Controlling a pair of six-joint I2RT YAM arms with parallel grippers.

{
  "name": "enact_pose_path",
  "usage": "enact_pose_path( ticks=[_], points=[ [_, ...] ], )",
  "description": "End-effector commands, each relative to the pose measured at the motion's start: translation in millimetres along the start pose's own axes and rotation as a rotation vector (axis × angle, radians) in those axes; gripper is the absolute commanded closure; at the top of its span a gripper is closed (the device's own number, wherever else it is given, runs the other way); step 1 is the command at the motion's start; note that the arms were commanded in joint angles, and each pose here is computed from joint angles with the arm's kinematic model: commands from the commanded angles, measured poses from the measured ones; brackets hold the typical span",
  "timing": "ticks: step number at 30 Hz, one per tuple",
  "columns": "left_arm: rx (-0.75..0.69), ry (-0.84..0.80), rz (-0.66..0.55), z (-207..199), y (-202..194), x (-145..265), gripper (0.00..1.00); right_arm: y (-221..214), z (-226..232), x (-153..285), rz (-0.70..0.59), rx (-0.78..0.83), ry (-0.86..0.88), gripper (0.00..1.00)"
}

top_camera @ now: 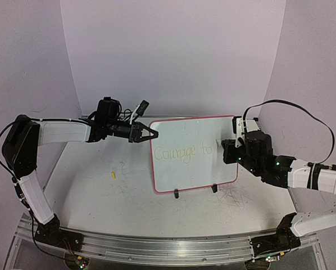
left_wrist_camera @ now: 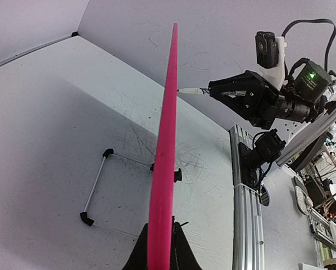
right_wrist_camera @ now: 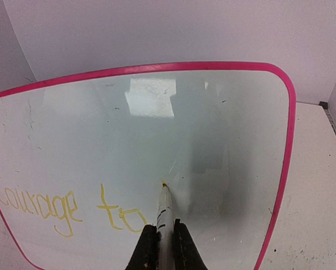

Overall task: Write a sentence on the whiteboard
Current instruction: Write a sentence at the center of the board.

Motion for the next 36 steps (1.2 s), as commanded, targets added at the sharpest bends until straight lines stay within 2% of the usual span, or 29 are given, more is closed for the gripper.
enact_pose_path(
  ticks=[1,15,22,29,36],
  points=[
    [-0.072,0.111,0.002,6,0,3,1.0,-8,-6,3,0.023,-0.021,-0.009,1.0],
    [-0.072,0.11,0.002,5,0,2,1.0,-32,-13,4,0.101,-0.043,-0.001,1.0],
    [-0.074,0.112,0.003,5,0,2,1.0,-18,-16,13,0.058,-0.034,-0.045,1.0],
    [-0.073,0.112,0.003,5,0,2,1.0,-4,-8,17,0.03,-0.032,0.032,1.0],
    [-0.077,0.114,0.001,4,1,3,1.0,-5,-7,11,0.021,-0.029,0.011,1.0]
  ],
)
Point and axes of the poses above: each gripper's point midway between its finger pads, its own x axis back along the fingers, its own z axis along the line the jaws close on, y = z × x, the point moved 10 cm from there along x, back along the fingers, and after that the axes turned 6 degrees about -x, right-handed, at the moved point
